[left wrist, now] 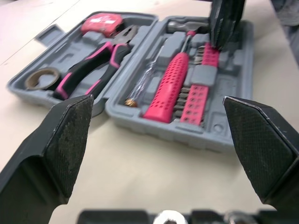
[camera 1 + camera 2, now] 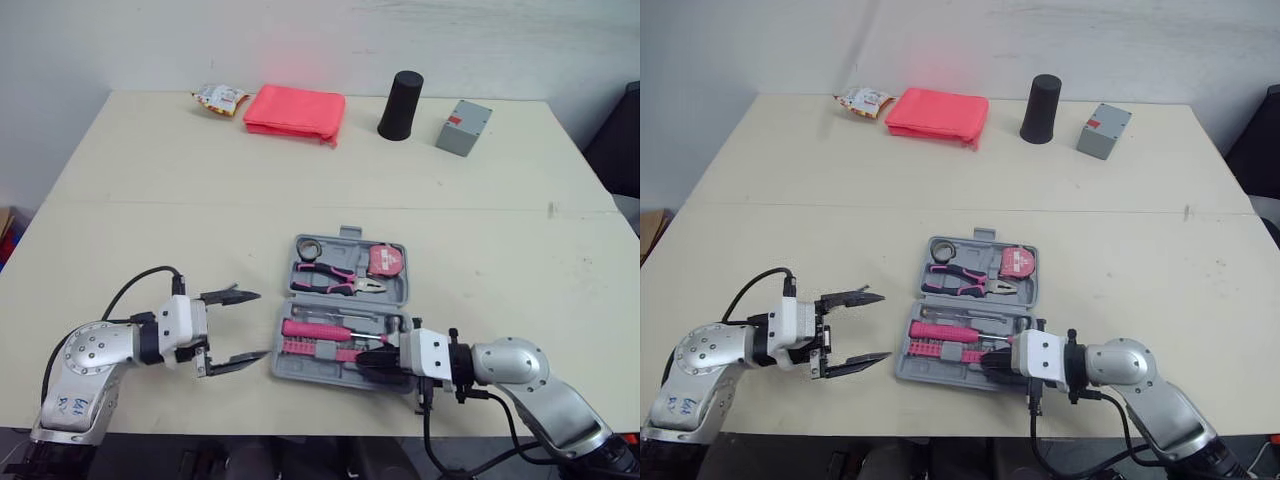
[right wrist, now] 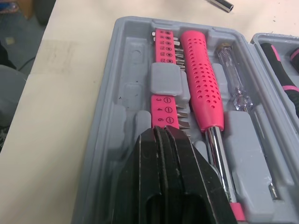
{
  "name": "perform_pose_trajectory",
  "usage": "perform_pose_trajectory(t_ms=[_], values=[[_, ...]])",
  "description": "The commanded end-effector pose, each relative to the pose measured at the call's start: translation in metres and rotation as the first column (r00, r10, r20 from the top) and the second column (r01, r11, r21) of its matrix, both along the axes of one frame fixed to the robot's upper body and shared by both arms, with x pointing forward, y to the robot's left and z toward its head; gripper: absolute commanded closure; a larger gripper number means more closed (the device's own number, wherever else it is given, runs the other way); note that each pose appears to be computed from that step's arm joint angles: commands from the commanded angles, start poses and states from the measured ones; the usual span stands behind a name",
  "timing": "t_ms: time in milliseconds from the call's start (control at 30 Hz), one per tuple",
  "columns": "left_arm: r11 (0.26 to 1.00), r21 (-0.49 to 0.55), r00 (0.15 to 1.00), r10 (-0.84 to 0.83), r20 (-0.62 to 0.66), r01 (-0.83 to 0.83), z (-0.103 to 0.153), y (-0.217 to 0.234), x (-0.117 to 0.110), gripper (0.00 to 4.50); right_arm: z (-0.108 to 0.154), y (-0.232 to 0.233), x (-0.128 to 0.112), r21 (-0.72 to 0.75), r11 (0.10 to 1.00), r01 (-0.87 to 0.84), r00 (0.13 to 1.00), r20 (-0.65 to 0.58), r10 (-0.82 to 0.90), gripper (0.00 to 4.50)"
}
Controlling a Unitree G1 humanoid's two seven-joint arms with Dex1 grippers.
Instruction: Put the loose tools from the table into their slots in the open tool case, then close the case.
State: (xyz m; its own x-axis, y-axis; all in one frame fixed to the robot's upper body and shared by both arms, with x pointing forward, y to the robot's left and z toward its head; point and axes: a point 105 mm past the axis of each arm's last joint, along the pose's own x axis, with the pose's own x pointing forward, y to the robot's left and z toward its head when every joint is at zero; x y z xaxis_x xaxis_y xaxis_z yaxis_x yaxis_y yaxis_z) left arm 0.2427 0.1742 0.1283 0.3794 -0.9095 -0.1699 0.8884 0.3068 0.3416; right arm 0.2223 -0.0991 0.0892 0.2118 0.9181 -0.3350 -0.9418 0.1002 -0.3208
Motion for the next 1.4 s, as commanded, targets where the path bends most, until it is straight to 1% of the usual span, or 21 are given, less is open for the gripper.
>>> perform_pose_trajectory(t_ms=[33, 67, 133, 167, 233, 267, 333, 400, 467, 500, 567, 600, 667, 800, 867, 1000, 1067, 1167, 1233, 1333, 1400], values=[[0.998, -0.017, 0.998, 0.064, 0.014, -0.064, 0.016, 0.017, 0.002, 0.00, 0.032, -0.013, 0.001, 0.148, 0.989, 0.000, 0.999, 0.040, -0.006, 4.40], [0.994, -0.012, 0.994, 0.107, 0.024, -0.107, 0.020, 0.026, 0.003, 0.00, 0.043, -0.024, 0.004, 0.192, 0.980, 0.052, 0.997, 0.042, -0.061, 4.40], [0.967, -0.020, 0.967, 0.254, 0.032, -0.253, 0.029, 0.060, 0.005, 0.00, 0.058, -0.060, 0.004, 0.219, 0.957, 0.188, 0.982, -0.027, -0.187, 4.40], [0.946, -0.017, 0.946, 0.323, 0.033, -0.323, 0.030, 0.079, 0.003, 0.00, 0.064, -0.079, 0.005, 0.217, 0.940, 0.263, 0.965, -0.053, -0.258, 4.14], [0.895, -0.003, 0.895, 0.446, 0.023, -0.446, 0.027, 0.117, -0.005, 0.00, 0.073, -0.123, 0.005, 0.150, 0.915, 0.375, 0.923, 0.033, -0.384, 3.51], [0.866, 0.010, 0.866, 0.500, 0.019, -0.500, 0.025, 0.135, -0.011, 0.00, 0.073, -0.149, 0.002, 0.078, 0.898, 0.433, 0.895, 0.084, -0.438, 3.09], [0.829, 0.041, 0.830, 0.556, 0.032, -0.557, 0.022, 0.157, -0.022, 0.00, 0.074, -0.180, -0.005, -0.006, 0.870, 0.492, 0.861, 0.150, -0.486, 2.16], [0.797, 0.047, 0.798, 0.600, 0.053, -0.602, 0.022, 0.172, -0.030, 0.00, 0.079, -0.201, -0.012, -0.025, 0.854, 0.519, 0.841, 0.192, -0.505, 1.01], [0.735, 0.037, 0.735, 0.673, 0.077, -0.677, 0.023, 0.196, -0.036, 0.00, 0.081, -0.232, -0.019, -0.045, 0.813, 0.580, 0.802, 0.207, -0.560, 0.19], [0.677, 0.050, 0.679, 0.730, 0.081, -0.734, 0.018, 0.216, -0.041, 0.00, 0.081, -0.259, -0.022, -0.050, 0.766, 0.641, 0.754, 0.226, -0.616, 0.09], [0.560, 0.116, 0.571, 0.816, 0.094, -0.820, 0.005, 0.250, -0.051, 0.00, 0.080, -0.302, -0.026, -0.051, 0.658, 0.751, 0.647, 0.253, -0.719, 0.09], [0.533, 0.141, 0.548, 0.830, 0.105, -0.834, 0.001, 0.258, -0.054, 0.00, 0.078, -0.311, -0.028, -0.063, 0.639, 0.767, 0.630, 0.263, -0.731, 0.09], [0.522, 0.167, 0.542, 0.834, 0.110, -0.837, -0.002, 0.263, -0.055, 0.00, 0.073, -0.317, -0.027, -0.087, 0.633, 0.769, 0.629, 0.275, -0.727, 0.09], [0.591, 0.125, 0.603, 0.790, 0.110, -0.797, 0.005, 0.250, -0.046, 0.00, 0.073, -0.304, -0.011, -0.037, 0.680, 0.732, 0.661, 0.279, -0.696, 0.09], [0.636, 0.102, 0.644, 0.759, 0.101, -0.765, 0.006, 0.237, -0.040, 0.00, 0.072, -0.287, -0.003, -0.015, 0.726, 0.687, 0.701, 0.274, -0.658, 0.09], [0.771, 0.075, 0.775, 0.629, 0.062, -0.632, 0.010, 0.191, -0.023, 0.00, 0.084, -0.221, 0.015, 0.196, 0.842, 0.502, 0.800, 0.265, -0.539, 0.09], [0.813, 0.081, 0.817, 0.576, 0.035, -0.577, 0.010, 0.173, -0.017, 0.00, 0.093, -0.195, 0.018, 0.271, 0.868, 0.416, 0.836, 0.262, -0.482, 0.09], [0.849, 0.125, 0.854, 0.520, -0.027, -0.513, 0.005, 0.148, -0.006, 0.00, 0.107, -0.150, 0.018, 0.366, 0.894, 0.257, 0.886, 0.281, -0.370, 0.09], [0.852, 0.152, 0.852, 0.517, -0.084, -0.502, -0.002, 0.134, 0.000, 0.00, 0.118, -0.121, 0.015, 0.422, 0.894, 0.151, 0.897, 0.321, -0.303, 0.09], [0.859, 0.191, 0.856, 0.501, -0.127, -0.474, -0.010, 0.117, 0.001, 0.00, 0.125, -0.092, 0.005, 0.431, 0.902, 0.037, 0.916, 0.346, -0.203, 0.09], [0.848, 0.181, 0.841, 0.523, -0.135, -0.498, -0.011, 0.112, 0.007, 0.00, 0.128, -0.075, -0.001, 0.454, 0.891, -0.013, 0.931, 0.330, -0.155, 0.09]])
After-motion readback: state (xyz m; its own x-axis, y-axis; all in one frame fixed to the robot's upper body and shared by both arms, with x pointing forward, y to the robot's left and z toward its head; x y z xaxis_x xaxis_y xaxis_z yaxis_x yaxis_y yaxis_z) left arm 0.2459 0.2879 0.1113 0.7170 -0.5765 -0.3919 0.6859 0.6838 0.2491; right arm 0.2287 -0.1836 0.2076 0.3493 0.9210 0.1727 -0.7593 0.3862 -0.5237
